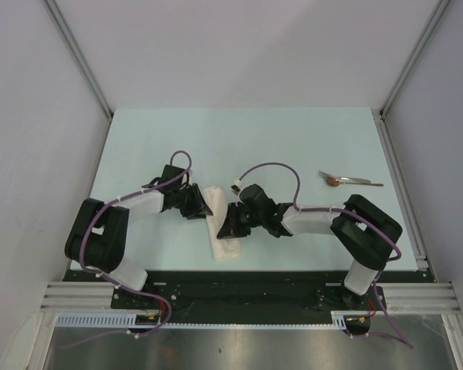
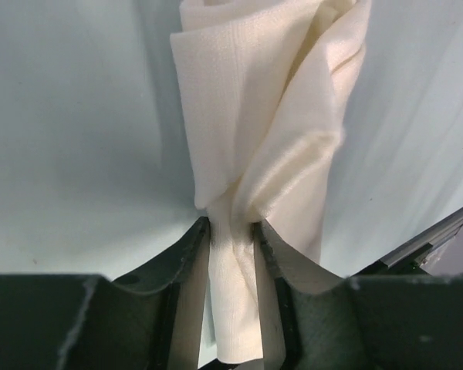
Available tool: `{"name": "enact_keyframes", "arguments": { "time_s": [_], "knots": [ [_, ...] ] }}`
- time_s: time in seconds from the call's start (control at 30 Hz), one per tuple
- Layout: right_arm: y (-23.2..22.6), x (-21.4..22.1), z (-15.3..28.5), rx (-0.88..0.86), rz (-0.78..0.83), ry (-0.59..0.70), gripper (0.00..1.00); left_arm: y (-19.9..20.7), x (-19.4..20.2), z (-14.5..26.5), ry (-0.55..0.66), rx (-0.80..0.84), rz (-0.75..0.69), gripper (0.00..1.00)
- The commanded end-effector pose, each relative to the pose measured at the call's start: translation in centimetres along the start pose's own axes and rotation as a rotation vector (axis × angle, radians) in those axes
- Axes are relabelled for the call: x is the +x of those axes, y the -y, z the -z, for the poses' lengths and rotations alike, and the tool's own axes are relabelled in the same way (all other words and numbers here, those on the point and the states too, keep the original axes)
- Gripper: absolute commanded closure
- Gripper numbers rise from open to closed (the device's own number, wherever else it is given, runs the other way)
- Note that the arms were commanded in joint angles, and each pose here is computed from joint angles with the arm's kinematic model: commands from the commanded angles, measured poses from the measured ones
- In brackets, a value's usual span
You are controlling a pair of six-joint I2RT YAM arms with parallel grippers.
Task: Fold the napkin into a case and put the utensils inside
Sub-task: Fold the 2/3-rectangle-folded napkin at the center of the board.
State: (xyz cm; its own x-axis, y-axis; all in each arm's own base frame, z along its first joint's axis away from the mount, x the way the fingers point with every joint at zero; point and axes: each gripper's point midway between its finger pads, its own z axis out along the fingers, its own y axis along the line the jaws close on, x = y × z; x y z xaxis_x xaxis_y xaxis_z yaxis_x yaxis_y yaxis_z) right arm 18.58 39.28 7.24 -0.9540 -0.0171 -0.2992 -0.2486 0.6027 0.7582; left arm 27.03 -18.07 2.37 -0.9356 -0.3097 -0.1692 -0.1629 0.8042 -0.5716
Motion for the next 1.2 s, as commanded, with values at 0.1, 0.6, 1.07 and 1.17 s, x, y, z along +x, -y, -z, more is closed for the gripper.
{"name": "enact_keyframes", "arguments": {
  "time_s": [0.1, 0.6, 1.07, 1.17],
  "knots": [
    [-0.5, 0.9, -2.1, -0.056, -0.038, -0.005, 0.90, 1.6, -2.5, 2.9, 0.100, 0.055, -0.029, 0.55],
    [-0.9, 0.3, -1.5, -0.081, -0.018, 0.007, 0.94, 4.4, -6.8, 3.7, 0.159, 0.046, -0.129, 0.44],
    [-0.6, -2.3, 2.1, -0.004, 0.050, 0.067, 0.89, 4.8, -7.4, 1.9, 0.117, -0.100, -0.181, 0.44],
    [0.8, -2.8, 3.4, 0.029, 0.047, 0.091, 0.82, 4.6, -7.5, 2.3, 0.135, -0.111, -0.188, 0.43]
  ]
}}
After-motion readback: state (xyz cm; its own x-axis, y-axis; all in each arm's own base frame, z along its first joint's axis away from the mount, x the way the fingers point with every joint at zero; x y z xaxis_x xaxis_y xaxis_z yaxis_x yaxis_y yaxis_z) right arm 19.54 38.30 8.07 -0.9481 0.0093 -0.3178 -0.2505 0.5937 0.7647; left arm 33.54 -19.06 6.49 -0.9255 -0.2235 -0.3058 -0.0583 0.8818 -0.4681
